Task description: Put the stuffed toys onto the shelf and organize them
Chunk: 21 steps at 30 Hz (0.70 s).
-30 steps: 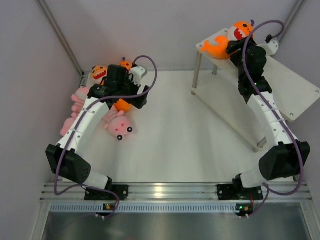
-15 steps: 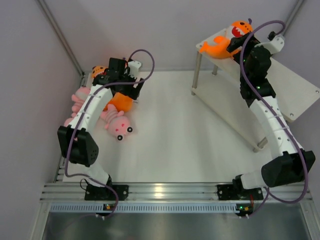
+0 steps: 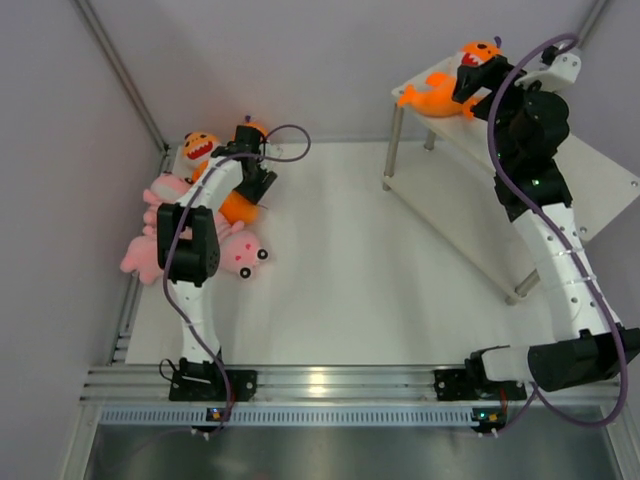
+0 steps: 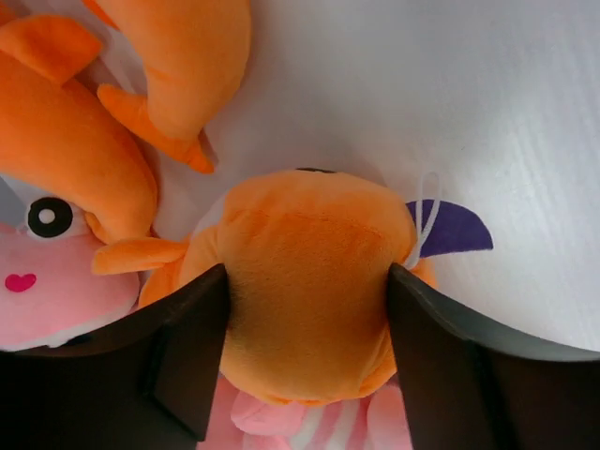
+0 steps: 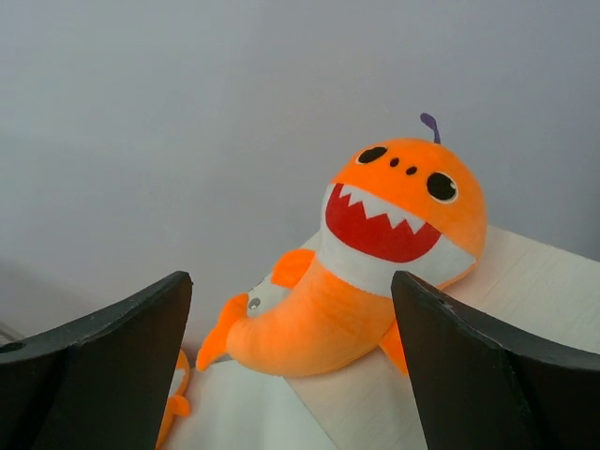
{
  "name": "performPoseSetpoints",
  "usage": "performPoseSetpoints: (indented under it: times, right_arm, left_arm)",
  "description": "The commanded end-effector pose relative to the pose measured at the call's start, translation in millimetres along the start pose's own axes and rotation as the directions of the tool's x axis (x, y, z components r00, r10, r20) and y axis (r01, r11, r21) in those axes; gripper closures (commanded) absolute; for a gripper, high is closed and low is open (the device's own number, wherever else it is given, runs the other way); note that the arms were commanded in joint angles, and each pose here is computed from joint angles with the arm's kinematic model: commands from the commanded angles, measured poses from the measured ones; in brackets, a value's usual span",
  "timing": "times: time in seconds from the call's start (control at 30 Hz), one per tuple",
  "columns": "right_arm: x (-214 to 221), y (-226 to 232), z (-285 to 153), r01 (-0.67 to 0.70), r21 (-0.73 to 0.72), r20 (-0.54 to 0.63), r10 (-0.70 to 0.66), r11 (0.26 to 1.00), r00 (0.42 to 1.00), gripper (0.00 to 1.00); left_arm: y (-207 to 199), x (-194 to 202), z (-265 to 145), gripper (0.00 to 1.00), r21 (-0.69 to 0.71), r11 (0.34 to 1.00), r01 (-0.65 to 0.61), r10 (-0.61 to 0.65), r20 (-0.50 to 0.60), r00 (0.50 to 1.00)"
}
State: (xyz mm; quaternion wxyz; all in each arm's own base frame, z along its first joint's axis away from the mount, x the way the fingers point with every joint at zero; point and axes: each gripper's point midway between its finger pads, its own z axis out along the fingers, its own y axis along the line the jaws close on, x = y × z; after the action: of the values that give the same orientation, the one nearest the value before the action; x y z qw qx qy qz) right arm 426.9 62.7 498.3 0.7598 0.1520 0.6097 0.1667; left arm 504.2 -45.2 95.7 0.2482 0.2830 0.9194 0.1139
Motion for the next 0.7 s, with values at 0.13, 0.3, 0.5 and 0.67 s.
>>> performPoseSetpoints:
  times: [0.13,0.3,0.5,0.67]
  right_arm:
    - [-35.5,52.0,-27.3,0.224,-0.226,0.069,-0.213,0.948,0.975,0.12]
    - [-12.4,111.6,-64.2,0.478,-0.449,0.174,-0.451,0.755,0.876,0.12]
    - [61.3,180.0,-137.2,0.634,-0.717,0.426,-0.536,0.292,0.729,0.12]
    - [147.5,223.4,-193.4,0.811,-0.573,0.710,-0.568,-0.121,0.417,0.10]
  left_arm:
    - [-0.5,4.3,-19.3,1.00,0.031,0.999,0.041,-0.042,0.043,0.998]
    - [-8.0,-46.3,-85.8,1.00,0.166,0.964,0.208,-0.245,0.244,0.938]
    - [-12.2,-95.0,-206.9,1.00,0.378,0.833,0.405,-0.542,0.408,0.734]
    - [-26.2,-92.9,-256.6,1.00,0.487,0.731,0.479,-0.672,0.389,0.630]
